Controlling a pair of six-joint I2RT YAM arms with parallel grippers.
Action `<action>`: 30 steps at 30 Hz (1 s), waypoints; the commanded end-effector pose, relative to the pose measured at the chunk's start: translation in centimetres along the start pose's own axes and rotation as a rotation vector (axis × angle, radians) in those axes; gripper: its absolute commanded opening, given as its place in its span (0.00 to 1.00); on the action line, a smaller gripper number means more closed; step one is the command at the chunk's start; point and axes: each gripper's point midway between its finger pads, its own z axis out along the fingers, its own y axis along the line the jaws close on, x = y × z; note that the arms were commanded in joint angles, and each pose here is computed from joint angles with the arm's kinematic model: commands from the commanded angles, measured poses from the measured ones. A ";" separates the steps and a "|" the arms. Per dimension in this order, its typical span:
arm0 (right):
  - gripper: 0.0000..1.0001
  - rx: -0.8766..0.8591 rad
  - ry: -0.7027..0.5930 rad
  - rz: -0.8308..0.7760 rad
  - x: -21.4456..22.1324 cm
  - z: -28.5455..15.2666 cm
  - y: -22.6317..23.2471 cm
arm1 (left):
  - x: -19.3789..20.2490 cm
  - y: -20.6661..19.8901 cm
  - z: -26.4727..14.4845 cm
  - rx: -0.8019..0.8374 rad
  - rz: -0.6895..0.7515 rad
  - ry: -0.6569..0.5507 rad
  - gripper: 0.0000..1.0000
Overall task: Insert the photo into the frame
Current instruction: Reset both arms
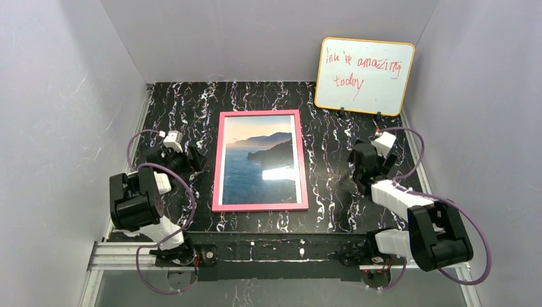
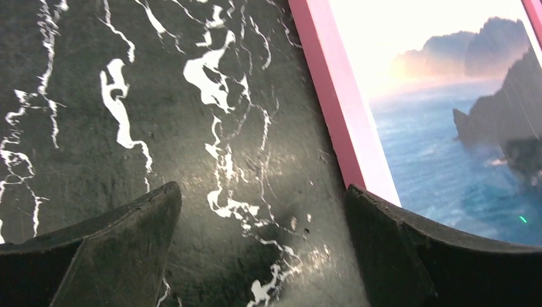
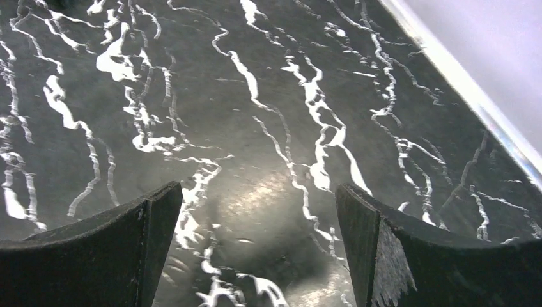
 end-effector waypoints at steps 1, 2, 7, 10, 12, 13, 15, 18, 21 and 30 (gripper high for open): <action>0.98 0.021 -0.335 0.065 -5.4 -0.8 -1.9 | -2.3 1.0 0.7 -0.061 -0.011 -0.196 0.98; 0.98 0.009 -0.349 0.062 -5.2 -0.8 -2.0 | -2.6 1.0 0.7 -0.063 -0.021 -0.226 0.98; 0.98 -0.016 -0.341 0.055 -4.3 0.5 -2.0 | -3.0 0.9 1.1 -0.047 -0.042 -0.297 0.98; 0.98 -0.040 -0.342 0.049 -4.0 1.3 -1.8 | -3.0 0.8 0.9 -0.051 -0.033 -0.295 0.98; 0.98 -0.044 -0.337 0.040 -3.3 1.8 -1.7 | -2.9 0.7 0.4 -0.069 -0.014 -0.307 0.98; 0.98 -0.040 -0.331 0.039 -2.7 1.9 -1.9 | -2.9 0.5 0.1 -0.084 0.007 -0.322 0.98; 0.98 -0.019 -0.358 0.070 -2.3 1.8 -2.7 | -2.7 -1.0 -0.8 -0.097 0.099 -0.368 0.98; 0.98 0.023 -0.385 0.101 -2.5 1.8 -3.5 | -0.4 -1.7 -1.3 -0.230 0.235 -0.350 0.98; 0.98 -0.027 -0.358 0.061 -2.3 2.2 -2.3 | -2.0 -1.6 0.3 -0.234 0.237 -0.369 0.98; 0.98 -0.311 -0.206 -0.076 0.2 4.7 1.7 | -0.1 -0.8 2.2 -0.320 0.223 -0.217 0.98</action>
